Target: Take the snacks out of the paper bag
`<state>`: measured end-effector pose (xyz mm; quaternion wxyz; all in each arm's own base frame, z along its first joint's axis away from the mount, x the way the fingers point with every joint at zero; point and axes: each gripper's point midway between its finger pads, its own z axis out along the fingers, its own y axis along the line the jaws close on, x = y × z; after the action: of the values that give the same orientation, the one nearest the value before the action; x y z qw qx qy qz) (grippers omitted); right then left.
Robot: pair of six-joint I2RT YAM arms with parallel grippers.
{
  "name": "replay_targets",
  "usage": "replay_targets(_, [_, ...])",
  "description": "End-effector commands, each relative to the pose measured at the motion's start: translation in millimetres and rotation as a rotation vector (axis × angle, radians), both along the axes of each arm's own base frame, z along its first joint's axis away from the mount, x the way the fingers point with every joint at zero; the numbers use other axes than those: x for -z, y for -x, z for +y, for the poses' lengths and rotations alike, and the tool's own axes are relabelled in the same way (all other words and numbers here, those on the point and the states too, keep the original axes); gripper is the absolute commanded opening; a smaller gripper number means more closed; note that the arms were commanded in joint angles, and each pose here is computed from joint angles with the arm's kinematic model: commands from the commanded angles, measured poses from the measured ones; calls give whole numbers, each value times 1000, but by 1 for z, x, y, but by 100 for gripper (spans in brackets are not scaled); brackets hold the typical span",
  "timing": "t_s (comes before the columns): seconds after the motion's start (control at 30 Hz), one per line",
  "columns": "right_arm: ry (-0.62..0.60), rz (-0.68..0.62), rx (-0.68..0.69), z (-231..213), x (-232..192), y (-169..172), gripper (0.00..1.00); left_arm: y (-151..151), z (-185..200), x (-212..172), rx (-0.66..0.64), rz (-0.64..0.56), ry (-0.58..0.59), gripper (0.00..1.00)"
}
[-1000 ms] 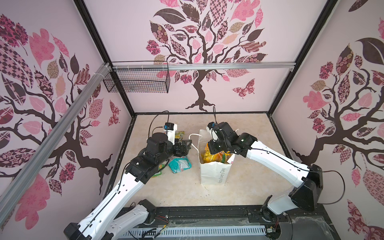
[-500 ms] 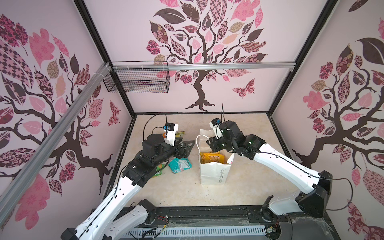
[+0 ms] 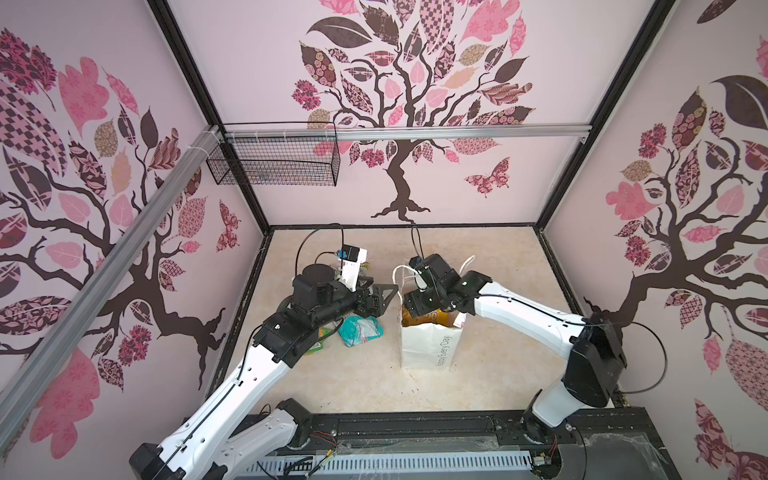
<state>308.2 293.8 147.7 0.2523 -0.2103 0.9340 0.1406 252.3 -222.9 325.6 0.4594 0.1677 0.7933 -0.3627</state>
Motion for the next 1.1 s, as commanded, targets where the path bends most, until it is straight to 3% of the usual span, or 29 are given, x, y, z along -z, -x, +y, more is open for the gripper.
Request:
replay_targets(0.0, [64,84,-18,-4,36,7,83,2,0,2,13,-17,-11,88])
replay_targets(0.17, [177,169,-35,-12,81,13,89,0,1,4,5,-17,-17,88])
replay_targets(0.33, [209,209,-39,-15,118,17,93,0,0,7,5,-11,-22,88])
replay_targets(0.53, [257,284,-47,-21,155,28,87,1,4,6,-6,-19,-28,88])
replay_targets(0.7, [247,313,-61,-19,157,33,62,0,4,7,-11,-15,-30,88])
replay_targets(0.87, [227,272,-59,-15,136,26,25,-2,3,9,-10,-9,-33,88])
replay_targets(1.07, [192,195,-41,-13,97,16,0,0,6,9,-17,-12,-35,89])
